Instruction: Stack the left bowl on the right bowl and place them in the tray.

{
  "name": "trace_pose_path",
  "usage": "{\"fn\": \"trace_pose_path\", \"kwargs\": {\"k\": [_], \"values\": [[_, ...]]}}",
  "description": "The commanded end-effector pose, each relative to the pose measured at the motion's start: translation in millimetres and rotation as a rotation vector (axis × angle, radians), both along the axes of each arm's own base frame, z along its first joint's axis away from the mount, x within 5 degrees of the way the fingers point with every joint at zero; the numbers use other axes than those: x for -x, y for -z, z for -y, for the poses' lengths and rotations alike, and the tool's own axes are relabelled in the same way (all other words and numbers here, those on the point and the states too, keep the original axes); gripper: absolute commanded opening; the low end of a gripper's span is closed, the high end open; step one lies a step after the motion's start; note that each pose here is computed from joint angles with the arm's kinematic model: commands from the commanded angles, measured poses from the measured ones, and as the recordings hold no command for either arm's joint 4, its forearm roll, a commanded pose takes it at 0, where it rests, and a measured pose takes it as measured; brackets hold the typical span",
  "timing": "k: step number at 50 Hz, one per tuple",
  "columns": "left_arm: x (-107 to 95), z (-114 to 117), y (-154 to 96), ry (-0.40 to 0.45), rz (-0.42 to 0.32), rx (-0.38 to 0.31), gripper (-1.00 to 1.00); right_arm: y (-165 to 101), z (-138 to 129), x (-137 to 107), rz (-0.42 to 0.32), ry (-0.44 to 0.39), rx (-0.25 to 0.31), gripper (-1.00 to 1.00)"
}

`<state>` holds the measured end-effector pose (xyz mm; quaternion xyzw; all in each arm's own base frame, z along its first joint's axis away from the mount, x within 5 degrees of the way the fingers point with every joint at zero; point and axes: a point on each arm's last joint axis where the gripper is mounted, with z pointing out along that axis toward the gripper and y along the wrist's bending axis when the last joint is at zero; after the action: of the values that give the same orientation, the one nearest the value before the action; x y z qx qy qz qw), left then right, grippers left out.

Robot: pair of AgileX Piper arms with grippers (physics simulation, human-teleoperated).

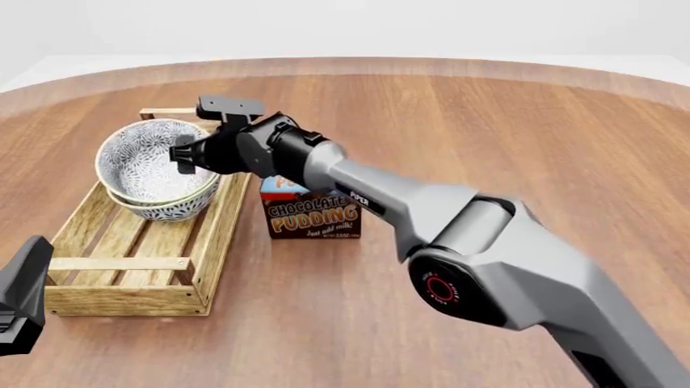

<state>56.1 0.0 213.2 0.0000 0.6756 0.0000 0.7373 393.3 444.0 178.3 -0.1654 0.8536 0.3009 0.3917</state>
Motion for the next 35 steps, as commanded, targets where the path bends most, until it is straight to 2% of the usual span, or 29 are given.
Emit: {"fn": "trace_pose_path", "kwargs": {"k": [1,9,18,27,35], "values": [[0,0,0,0.000,0.000,0.000,1.00,-16,7,-1,0.010,0.011,-0.014,1.00],[0,0,0,0.000,0.000,0.000,1.00,-43,13,2,0.036,0.007,-0.024,1.00],[0,0,0,0.000,0.000,0.000,1.00,-61,23,0,0.054,0.012,-0.020,1.00],[0,0,0,0.000,0.000,0.000,1.00,-115,43,23,0.128,-0.008,-0.055,1.00],[0,0,0,0.000,0.000,0.000,1.00,-138,58,34,0.167,-0.010,-0.075,1.00]]}}
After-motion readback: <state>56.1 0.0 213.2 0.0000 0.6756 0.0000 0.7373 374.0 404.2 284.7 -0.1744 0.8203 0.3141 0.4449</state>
